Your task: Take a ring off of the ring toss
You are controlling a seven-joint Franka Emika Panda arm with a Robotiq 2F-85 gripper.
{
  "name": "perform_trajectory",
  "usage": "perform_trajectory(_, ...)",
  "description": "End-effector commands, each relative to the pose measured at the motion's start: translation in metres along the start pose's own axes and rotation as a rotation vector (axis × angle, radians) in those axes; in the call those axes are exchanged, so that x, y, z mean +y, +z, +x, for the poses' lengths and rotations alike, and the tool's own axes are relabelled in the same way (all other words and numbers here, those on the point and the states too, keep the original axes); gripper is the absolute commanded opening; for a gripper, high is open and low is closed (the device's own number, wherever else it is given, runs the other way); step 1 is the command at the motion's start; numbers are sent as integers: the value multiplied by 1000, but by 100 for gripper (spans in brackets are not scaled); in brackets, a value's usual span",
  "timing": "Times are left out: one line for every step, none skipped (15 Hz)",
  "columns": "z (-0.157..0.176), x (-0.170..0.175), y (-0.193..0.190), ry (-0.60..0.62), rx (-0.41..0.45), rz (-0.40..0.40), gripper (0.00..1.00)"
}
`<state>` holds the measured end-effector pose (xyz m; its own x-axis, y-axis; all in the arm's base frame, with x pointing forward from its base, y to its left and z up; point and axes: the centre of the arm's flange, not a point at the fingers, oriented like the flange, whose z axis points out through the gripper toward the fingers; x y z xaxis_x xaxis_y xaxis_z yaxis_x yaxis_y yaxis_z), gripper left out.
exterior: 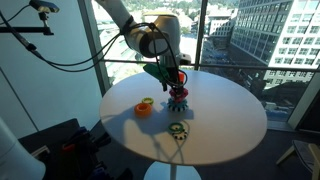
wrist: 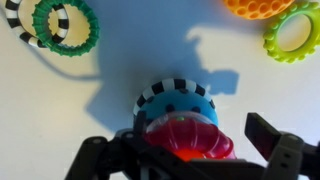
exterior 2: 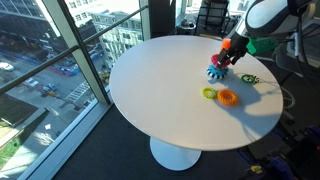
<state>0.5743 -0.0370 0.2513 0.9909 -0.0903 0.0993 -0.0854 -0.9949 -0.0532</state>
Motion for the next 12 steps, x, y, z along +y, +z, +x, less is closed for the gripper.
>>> perform_trajectory(15,-5,4,25,20,6,100)
perform_trajectory(16,-5,4,30,26,6,100)
perform_trajectory(17,-5,5,32,29,8,100)
perform_trajectory(18,-6,6,40,34,9,100)
perform_trajectory(19,-6,6,47,38,11,100)
perform_trajectory(20,-6,7,55,42,12,100)
perform_trajectory(20,-6,8,63,47,14,100)
perform_trajectory(20,-5,8,71,52,15,100)
perform_trajectory(21,-5,9,78,57,16,100)
perform_trajectory(21,-4,9,88,66,17,100)
perform_trajectory(21,-4,9,99,72,19,100)
perform_trajectory(21,-4,9,108,78,20,100)
